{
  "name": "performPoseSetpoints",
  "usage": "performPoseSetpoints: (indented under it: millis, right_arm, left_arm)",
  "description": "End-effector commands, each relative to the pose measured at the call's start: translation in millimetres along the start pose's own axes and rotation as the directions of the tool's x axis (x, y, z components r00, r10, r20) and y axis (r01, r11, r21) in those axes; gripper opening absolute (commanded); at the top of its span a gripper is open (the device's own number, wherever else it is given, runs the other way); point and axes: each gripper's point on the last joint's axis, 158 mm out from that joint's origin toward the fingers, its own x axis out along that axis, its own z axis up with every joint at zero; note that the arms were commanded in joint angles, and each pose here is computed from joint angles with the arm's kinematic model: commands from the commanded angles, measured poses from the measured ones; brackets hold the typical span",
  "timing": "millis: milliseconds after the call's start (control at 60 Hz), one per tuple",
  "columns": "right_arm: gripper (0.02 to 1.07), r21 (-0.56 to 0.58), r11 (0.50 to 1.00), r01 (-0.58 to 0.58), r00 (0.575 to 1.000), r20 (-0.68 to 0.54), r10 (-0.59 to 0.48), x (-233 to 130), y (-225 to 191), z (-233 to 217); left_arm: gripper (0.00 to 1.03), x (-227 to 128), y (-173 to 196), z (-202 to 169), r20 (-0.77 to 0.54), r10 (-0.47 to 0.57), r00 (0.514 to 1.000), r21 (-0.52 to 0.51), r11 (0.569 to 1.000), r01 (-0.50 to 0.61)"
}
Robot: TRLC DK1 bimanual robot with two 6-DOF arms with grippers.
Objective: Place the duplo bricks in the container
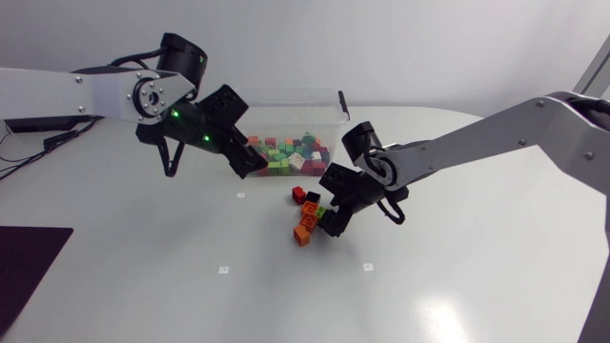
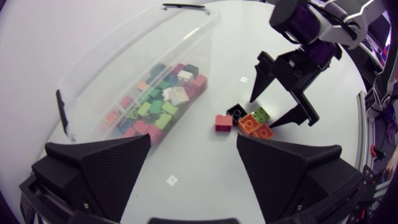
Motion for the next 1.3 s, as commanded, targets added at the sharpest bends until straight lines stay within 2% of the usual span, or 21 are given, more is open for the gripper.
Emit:
performPoseSetpoints:
  millis: [0,150,250,467,700,1283]
  right_arm:
    - [0.79,-0.023,1.000,-0.013,1.000,-0.012,0.012,7.0,-0.7,-3.1]
    - [0.55,-0.028,0.999,-0.023,1.000,-0.019,0.023,11.2,1.5,-5.5]
    - [0.31,-0.028,0.999,-0.027,1.000,-0.017,0.026,7.6,2.8,-7.9]
    - [0.30,-0.004,1.000,-0.003,1.000,-0.007,0.003,-15.5,-7.1,-16.3]
    - [0.30,0.021,1.000,0.021,0.999,0.045,-0.022,-52.0,-12.0,-15.6]
    - [0.30,0.056,0.997,0.052,0.972,0.225,-0.063,-153.5,-19.6,31.6]
  left_arm:
    - [0.96,16.6,-23.5,-17.8,-0.047,-0.065,0.997,0.039,0.997,0.066]
    - [0.96,47.9,-40.0,-34.9,-0.106,-0.121,0.987,0.035,0.991,0.126]
    - [0.96,62.7,-48.1,-38.7,-0.125,-0.143,0.982,0.041,0.988,0.150]
    - [0.96,91.9,-56.0,-36.0,-0.138,-0.160,0.977,0.052,0.984,0.169]
    - [0.96,120.8,-44.3,-29.3,-0.127,-0.139,0.982,0.040,0.989,0.145]
    - [0.96,146.9,-40.1,-20.5,-0.106,-0.125,0.987,0.055,0.990,0.131]
